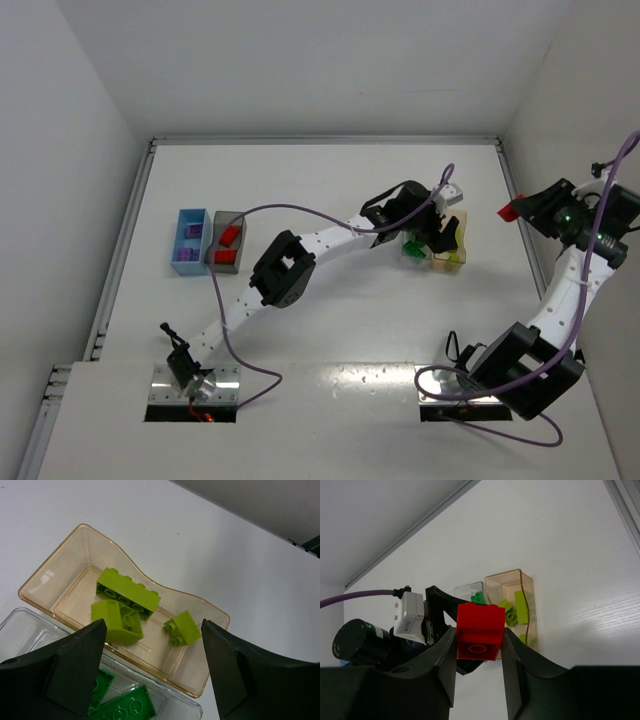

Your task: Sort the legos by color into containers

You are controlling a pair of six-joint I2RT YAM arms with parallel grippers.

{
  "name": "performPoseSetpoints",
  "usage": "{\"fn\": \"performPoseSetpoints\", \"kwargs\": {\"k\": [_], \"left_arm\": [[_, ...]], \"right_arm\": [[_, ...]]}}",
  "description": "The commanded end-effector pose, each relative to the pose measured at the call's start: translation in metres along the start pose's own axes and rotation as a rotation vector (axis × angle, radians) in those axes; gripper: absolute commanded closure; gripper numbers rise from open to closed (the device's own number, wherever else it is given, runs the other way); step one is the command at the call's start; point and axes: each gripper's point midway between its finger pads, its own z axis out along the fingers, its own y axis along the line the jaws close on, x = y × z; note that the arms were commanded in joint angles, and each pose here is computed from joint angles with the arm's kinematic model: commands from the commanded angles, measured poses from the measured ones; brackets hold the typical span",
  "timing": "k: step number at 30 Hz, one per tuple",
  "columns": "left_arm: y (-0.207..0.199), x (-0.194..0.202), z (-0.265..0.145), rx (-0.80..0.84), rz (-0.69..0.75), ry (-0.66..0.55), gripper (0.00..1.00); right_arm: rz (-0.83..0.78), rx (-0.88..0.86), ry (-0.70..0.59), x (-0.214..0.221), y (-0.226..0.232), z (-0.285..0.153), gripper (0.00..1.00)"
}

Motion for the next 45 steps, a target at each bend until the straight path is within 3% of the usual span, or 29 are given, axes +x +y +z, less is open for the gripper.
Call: {"fn": "performPoseSetpoints", "kwargs": {"k": [1,5,7,10,11,13,14,15,20,21,22,26,31,35,40,45], "left_arm": [[-0.012,-0.048,-0.004,0.009,0.043,-0.115,0.16],[-0.015,-0.079,-0.022,-0.003,0.067,-0.160,0.16],[-0.005,-0.124,-0.051,-0.050,0.085,-0.237,0.18],[0.023,-0.157,-0.093,-0.159,0.071,-0.273,0.18],[0.029,-0.187,-0.123,-0.220,0.075,-0.321,0.18],[0.073,-0.194,-0.166,-0.356,0.038,-0.317,0.18],[0.071,-0.219,-0.201,-0.378,0.039,-0.363,0.18],[0.100,-0.213,-0.227,-0.438,0.015,-0.350,0.18],[0.137,-0.212,-0.351,-0.622,-0.010,-0.366,0.19],[0.147,-0.187,-0.364,-0.664,-0.028,-0.324,0.19],[0.145,-0.199,-0.407,-0.716,-0.011,-0.369,0.19],[0.153,-0.177,-0.483,-0.817,-0.080,-0.382,0.19],[0.149,-0.146,-0.542,-0.893,-0.170,-0.418,0.19],[0.140,-0.133,-0.581,-0.945,-0.200,-0.436,0.19],[0.138,-0.113,-0.618,-1.000,-0.231,-0.435,0.19],[0.147,-0.101,-0.654,-1.045,-0.303,-0.475,0.19]], "right_arm": [[-0.027,-0.040,-0.021,-0.004,0.008,0.000,1.00],[-0.031,-0.048,-0.015,-0.002,0.011,0.001,1.00],[-0.033,-0.063,-0.005,-0.003,0.014,0.004,1.00],[-0.069,-0.107,0.012,-0.003,0.027,0.011,1.00],[-0.096,-0.123,0.016,-0.003,0.033,0.012,1.00],[-0.132,-0.169,0.061,0.007,0.052,0.024,1.00],[-0.134,-0.185,0.088,0.012,0.056,0.031,1.00],[-0.155,-0.227,0.125,0.023,0.071,0.039,1.00],[-0.216,-0.356,0.279,0.074,0.117,0.070,1.00],[-0.241,-0.383,0.301,0.081,0.127,0.074,1.00],[-0.258,-0.410,0.363,0.101,0.140,0.083,1.00],[-0.351,-0.530,0.507,0.142,0.194,0.108,1.00],[-0.537,-0.733,0.646,0.210,0.282,0.121,1.00],[-0.590,-0.839,0.733,0.260,0.330,0.130,1.00],[-0.635,-0.974,0.718,0.306,0.394,0.130,1.00],[-0.657,-1.040,0.702,0.350,0.420,0.131,1.00]]}}
